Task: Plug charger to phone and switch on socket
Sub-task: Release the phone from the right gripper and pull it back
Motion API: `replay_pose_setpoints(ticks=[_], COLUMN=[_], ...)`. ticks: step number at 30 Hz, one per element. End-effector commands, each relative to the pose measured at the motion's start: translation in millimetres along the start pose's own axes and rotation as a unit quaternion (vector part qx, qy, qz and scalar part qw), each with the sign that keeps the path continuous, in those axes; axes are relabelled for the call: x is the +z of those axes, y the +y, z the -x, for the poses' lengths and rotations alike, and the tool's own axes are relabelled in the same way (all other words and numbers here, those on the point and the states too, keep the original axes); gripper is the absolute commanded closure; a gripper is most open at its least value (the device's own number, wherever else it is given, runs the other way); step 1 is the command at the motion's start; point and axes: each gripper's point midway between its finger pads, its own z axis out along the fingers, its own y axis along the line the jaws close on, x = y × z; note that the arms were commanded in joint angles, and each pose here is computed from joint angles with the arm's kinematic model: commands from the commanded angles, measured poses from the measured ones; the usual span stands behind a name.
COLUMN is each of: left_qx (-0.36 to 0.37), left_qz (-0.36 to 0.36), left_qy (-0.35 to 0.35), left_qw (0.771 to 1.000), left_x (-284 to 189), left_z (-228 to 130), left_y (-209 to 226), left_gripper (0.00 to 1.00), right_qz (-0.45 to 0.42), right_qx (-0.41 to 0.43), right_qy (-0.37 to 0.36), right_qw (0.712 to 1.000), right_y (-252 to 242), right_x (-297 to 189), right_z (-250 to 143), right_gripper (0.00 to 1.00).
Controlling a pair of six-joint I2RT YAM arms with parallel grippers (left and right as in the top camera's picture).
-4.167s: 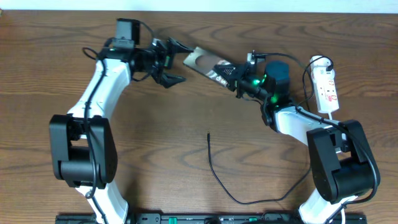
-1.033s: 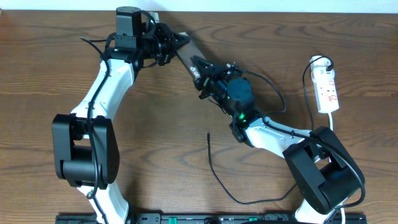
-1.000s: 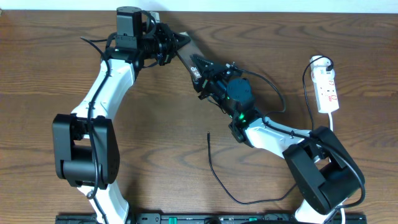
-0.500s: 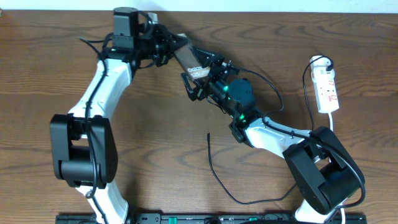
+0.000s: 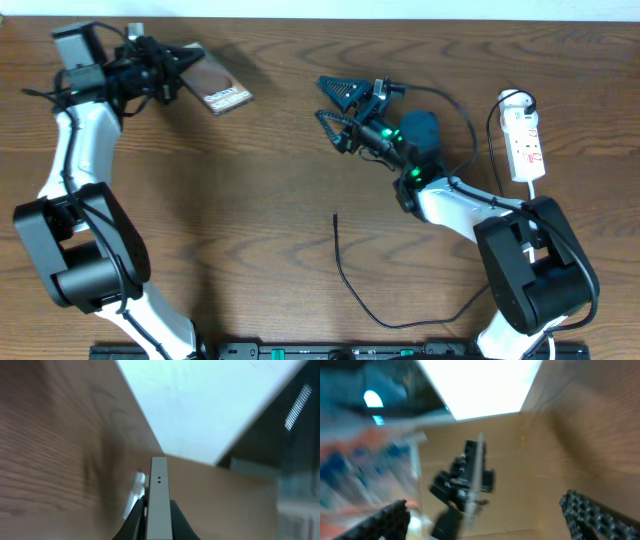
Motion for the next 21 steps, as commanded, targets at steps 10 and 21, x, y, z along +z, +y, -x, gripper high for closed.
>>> replay_pose_setpoints(ticks=[10, 21], left_qx=[0.123, 0.179], left_qz=[-0.111, -0.119], left_qy=[0.141, 0.147], left_qw=[0.976, 0.965], left_x=[-26, -17], left_z=[-53, -61], left_y=[-47, -48], left_gripper=[0.93, 0.93], right_qz=[0.009, -0.092], right_qx=[-0.197, -0.212], right_qy=[0.24, 0.232], right_qw=[0.951, 0.945], right_y=[28, 19], right_x=[-21, -5], right_z=[-25, -14], right_gripper=[0.01, 0.01])
